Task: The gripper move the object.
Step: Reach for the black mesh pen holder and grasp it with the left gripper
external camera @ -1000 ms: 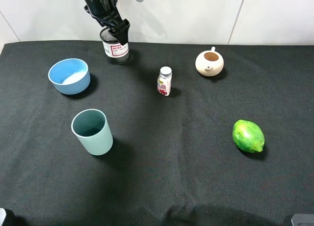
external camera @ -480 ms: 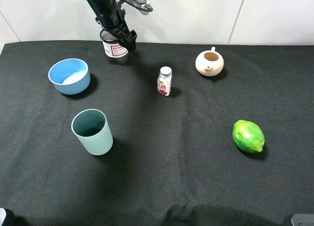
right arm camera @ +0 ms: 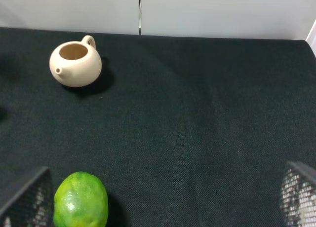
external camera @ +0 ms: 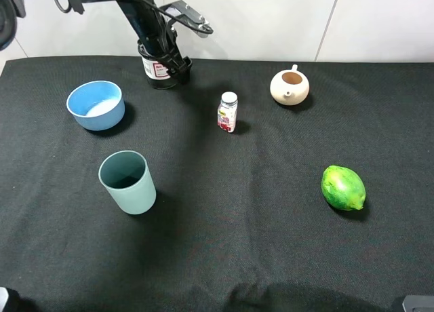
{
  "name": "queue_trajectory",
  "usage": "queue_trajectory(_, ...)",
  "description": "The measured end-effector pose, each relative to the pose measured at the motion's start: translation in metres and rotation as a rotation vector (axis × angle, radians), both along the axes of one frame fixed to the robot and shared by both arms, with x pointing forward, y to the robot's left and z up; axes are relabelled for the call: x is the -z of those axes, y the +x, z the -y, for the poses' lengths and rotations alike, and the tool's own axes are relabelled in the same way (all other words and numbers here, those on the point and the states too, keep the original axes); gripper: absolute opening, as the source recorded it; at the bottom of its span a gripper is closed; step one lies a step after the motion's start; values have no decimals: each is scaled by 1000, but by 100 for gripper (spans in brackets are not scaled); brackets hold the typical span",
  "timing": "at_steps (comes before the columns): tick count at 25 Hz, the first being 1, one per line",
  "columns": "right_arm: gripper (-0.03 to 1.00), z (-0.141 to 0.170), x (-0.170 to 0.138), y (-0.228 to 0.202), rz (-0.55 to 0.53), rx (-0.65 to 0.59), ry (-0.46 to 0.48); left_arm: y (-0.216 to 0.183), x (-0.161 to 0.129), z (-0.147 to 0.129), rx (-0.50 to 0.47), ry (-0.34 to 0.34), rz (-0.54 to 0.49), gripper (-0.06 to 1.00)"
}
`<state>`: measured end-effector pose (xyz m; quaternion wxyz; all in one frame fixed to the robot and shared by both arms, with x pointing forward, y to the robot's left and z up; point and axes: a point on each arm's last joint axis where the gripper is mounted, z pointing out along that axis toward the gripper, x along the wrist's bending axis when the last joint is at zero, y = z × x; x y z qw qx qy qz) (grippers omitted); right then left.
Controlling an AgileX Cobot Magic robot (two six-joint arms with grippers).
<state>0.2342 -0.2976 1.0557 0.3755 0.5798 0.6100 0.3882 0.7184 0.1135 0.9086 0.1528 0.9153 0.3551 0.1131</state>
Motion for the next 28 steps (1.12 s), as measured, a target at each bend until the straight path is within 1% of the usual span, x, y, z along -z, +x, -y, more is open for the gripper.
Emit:
queue_trajectory(4,69,0,0,0,0,0,0,1,8,0,0,2,-4,98)
queue_trajectory(7,69,0,0,0,0,0,0,2,9,0,0,2,-1,97)
queue_trajectory(9,69,0,0,0,0,0,0,2,9,0,-1,1,0,94)
queue_trajectory(11,69,0,0,0,0,0,0,2,9,1,-1,1,1,89)
queue_trajectory(17,69,0,0,0,0,0,0,4,8,1,-3,-6,22,68)
queue_trajectory(28,69,0,0,0,0,0,0,5,8,1,-4,-10,37,41)
